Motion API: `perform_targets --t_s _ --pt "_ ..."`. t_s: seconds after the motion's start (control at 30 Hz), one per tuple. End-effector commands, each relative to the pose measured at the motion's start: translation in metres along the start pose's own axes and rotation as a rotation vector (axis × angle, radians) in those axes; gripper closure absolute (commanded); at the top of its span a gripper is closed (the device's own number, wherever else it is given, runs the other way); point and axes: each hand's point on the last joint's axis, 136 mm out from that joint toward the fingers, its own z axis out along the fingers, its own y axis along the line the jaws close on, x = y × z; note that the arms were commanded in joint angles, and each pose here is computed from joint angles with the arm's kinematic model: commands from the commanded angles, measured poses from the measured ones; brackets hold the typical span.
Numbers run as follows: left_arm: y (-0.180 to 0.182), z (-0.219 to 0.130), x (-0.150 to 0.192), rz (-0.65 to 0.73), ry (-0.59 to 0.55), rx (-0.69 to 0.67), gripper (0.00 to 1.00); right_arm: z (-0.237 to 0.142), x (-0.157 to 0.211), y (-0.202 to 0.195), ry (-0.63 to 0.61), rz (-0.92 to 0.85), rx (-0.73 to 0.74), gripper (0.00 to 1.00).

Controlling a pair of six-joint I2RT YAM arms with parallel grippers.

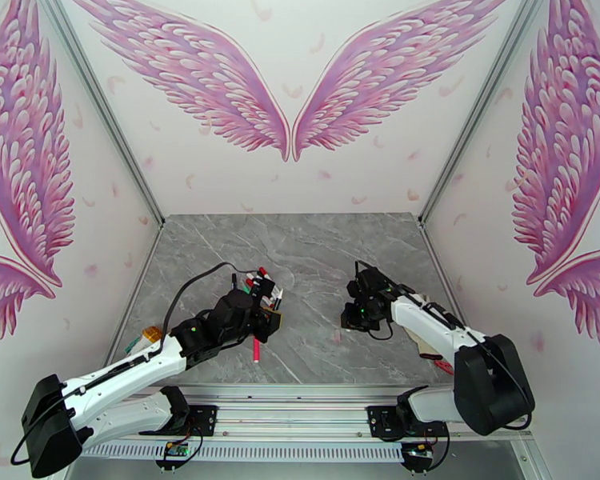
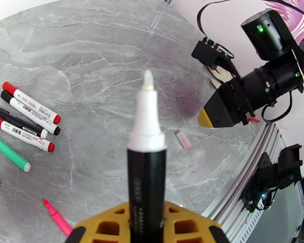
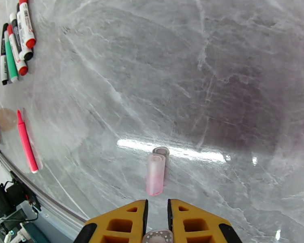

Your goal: Open the pen caps

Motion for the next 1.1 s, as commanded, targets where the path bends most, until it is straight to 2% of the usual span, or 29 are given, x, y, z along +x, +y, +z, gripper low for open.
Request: perform_targets --t_s 0.0,0.57,1.07 --pt "0.002 0.002 0.0 -0.002 0.011 -0.01 0.99 0.004 -0.01 0.0 -0.014 -0.032 0.02 0.91" --pt "0.002 0.01 0.004 -0.014 0.03 -0.002 0.99 0.034 -0.001 -0.007 0.069 -0.007 0.03 0.86" --pt "0.0 0.013 0.006 -0.023 0.045 0.008 0.99 0.037 0.006 -0.005 0.081 -0.003 0.02 0.69"
